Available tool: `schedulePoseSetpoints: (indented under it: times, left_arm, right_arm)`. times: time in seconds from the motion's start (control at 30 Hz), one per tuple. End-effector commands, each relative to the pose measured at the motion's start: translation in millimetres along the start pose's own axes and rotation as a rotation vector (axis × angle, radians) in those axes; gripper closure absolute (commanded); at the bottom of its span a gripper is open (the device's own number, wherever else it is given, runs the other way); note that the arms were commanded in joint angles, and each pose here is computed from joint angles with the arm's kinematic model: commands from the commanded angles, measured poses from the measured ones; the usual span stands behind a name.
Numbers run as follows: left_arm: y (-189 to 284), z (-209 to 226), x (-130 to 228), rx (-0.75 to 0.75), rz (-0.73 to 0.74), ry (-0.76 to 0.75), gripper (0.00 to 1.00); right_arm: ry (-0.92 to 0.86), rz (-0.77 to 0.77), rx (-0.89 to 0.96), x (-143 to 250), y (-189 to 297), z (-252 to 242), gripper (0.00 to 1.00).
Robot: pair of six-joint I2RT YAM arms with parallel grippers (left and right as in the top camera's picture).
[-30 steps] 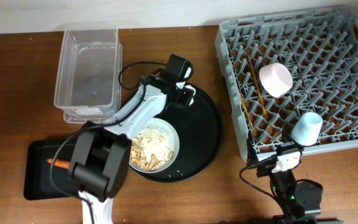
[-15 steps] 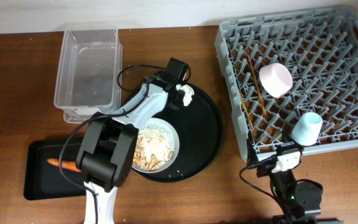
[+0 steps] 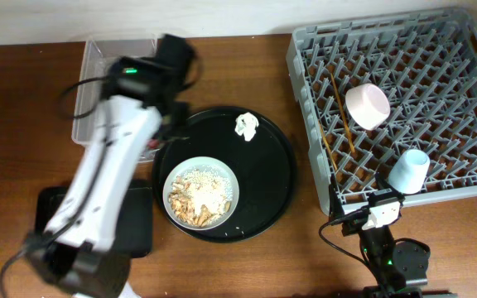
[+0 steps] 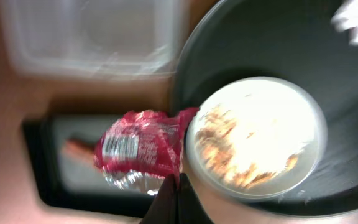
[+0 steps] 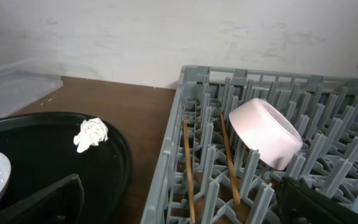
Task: Sort waste into correct bins and load items into the dishwasher rack
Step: 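Grasp the red wrapper with the left gripper and drop it on the black tray, then grasp the white tissue with the left gripper from the round tray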
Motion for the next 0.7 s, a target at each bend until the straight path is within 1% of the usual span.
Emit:
schedulePoseSetpoints:
  times: [0.0,0.07,0.13,0.17,0.23,0.3,0.33,0.37,0.4,0.43,0.47,0.5,0.53,0.57,0.6,0.67]
  left_arm:
    - [16.8,47.3,27.5,-0.064,0.045,0.142,1.0]
    - [10.6,76.1,44.5,-0.119,0.086,0.204,1.0]
    - [-7.1,86.4,63.1,-0.086,0.154,0.268,1.0]
    - [-21.9,90.1,74.1,-0.064,0.189,0.306,1.0]
    - [-78.6,93.3,111.3,0.018,0.269,0.432,1.0]
    - [-108.4,98.2,127.3,0.058,0.283,0.519,1.0]
    - [-127.1,103.4,133.2,0.099,0.279,0.593,1.0]
    - [-135.2,105.2,133.3,0.129,0.265,0.63,0.95]
    - [-140.5,108.6,131.0,0.151,0.243,0.662,0.85]
    - [-142.2,113.3,127.4,0.158,0.22,0.679,0.77]
    - [-139.6,117.6,116.9,0.181,0.173,0.692,0.66]
    - [-130.7,114.9,103.5,0.233,0.13,0.687,0.58]
    - [-113.0,104.6,81.6,0.32,0.052,0.621,0.43]
    - [-96.8,94.9,66.0,0.355,-0.005,0.578,0.4]
    - [-78.4,77.6,48.6,0.373,-0.072,0.496,0.4]
    - [-59.8,35.5,23.1,0.397,-0.179,0.297,0.41]
  right_arm:
    - [-0.008,0.002,-0.001,2.3,-0.1,-0.4,0.02]
    - [-0.008,0.002,-0.001,2.4,-0.1,-0.4,0.02]
    - [-0.008,0.002,-0.001,2.3,-0.1,-0.4,0.02]
    - [-0.008,0.002,-0.001,2.3,-0.1,-0.4,0.02]
    - [-0.008,0.002,-0.001,2.3,-0.1,-0.4,0.02]
    - [-0.008,0.002,-0.001,2.3,-0.1,-0.4,0.02]
    - [-0.008,0.002,-0.001,2.3,-0.1,-0.4,0.02]
    - [-0.008,0.002,-0.001,2.3,-0.1,-0.4,0.02]
    - [-0.008,0.002,-0.001,2.3,-0.1,-0.4,0.02]
    - [-0.008,0.002,-0.001,2.3,-0.1,-0.4,0.02]
    - [-0.008,0.002,-0.001,2.3,-0.1,-0.4,0.02]
    - [-0.008,0.002,-0.002,2.3,-0.1,-0.3,0.02]
    - [-0.008,0.002,-0.001,2.3,-0.1,-0.4,0.02]
    - [-0.008,0.002,-0.001,2.3,-0.1,-0.4,0.02]
    - [-0.008,0.002,-0.001,2.3,-0.1,-0.4,0.02]
    - [-0.008,0.002,-0.001,2.3,-0.1,-0.4,0.02]
Point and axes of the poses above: each gripper's point midway between its finger pads, its own y axis back along the fingers, its own z axis along the line the jaws close on, x = y × z, the point moved 1 cm from there along y, back along the fingers, and after that the axes turned 5 degrees about -y, right-handed, at the moved point
